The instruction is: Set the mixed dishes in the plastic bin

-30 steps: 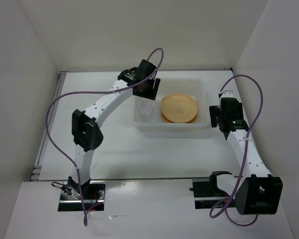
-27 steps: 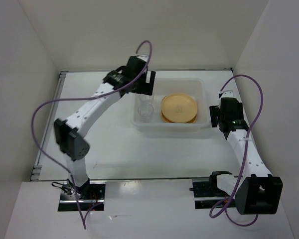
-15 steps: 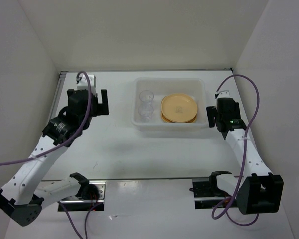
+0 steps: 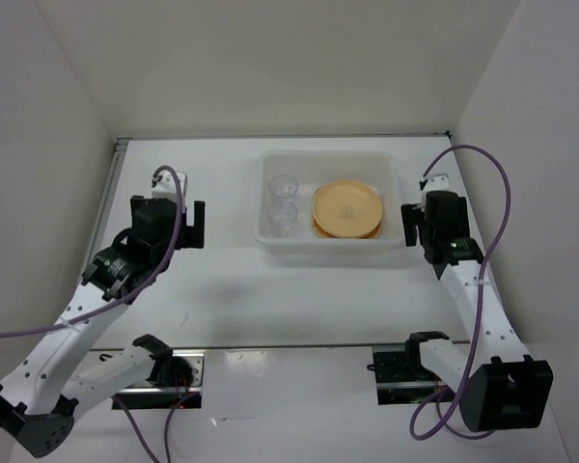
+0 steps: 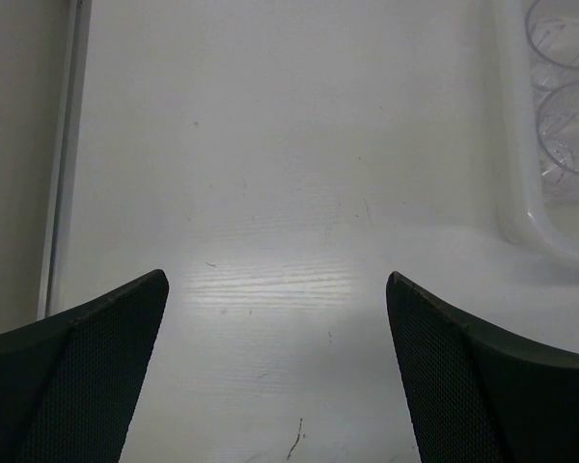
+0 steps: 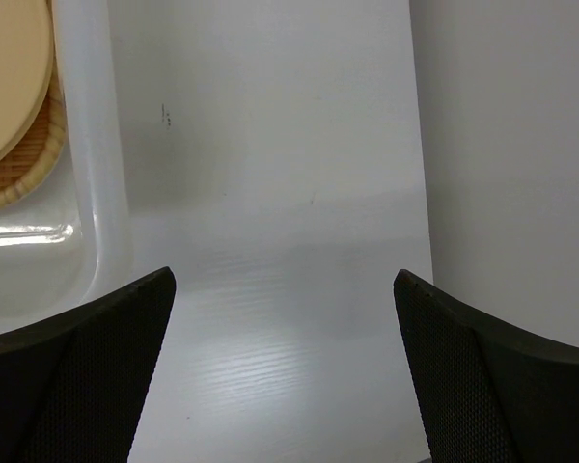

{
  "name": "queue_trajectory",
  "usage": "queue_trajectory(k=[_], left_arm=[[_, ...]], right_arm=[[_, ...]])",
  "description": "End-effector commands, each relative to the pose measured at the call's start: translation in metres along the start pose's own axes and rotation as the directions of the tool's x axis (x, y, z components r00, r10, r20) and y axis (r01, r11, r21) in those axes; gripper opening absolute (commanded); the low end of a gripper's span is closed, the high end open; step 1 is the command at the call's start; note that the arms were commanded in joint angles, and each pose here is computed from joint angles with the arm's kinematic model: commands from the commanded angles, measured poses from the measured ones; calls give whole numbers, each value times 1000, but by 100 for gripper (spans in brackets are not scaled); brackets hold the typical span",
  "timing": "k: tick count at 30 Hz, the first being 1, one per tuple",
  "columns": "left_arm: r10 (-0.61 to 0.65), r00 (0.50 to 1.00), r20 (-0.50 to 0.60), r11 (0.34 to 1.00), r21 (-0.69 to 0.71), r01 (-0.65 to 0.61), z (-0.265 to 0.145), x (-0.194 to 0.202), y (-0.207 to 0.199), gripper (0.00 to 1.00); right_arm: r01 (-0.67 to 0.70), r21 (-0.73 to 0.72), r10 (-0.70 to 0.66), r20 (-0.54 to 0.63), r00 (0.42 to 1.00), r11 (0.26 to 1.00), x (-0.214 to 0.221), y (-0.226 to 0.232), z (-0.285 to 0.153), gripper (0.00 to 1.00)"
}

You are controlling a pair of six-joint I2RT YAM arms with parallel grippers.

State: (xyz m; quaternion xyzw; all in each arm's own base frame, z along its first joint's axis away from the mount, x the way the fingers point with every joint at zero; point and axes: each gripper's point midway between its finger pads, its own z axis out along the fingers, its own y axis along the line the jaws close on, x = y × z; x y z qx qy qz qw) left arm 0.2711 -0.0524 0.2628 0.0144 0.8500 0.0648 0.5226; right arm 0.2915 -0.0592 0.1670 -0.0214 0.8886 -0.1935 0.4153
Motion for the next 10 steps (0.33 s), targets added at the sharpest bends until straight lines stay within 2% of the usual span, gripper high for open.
queue_trajectory(k=[1,6,7,10], left_arm=[[-41,994,101,997,64,35,-20,-16,3,100],[-129,967,218,987,122,104,-58,-25,18,100],[-169,946,277,981,140,135,-76,-31,28,100],[-228,903,364,968,189,168,-104,-35,40,100]], right_arm=[[-26,3,25,93,995,1000,-19,-4,-12,98],[15,-100,6,199,980,995,-32,5,-36,98],[22,-96,-1,211,977,995,-34,3,-38,98],[-11,-73,30,264,964,997,-39,-5,-51,98]])
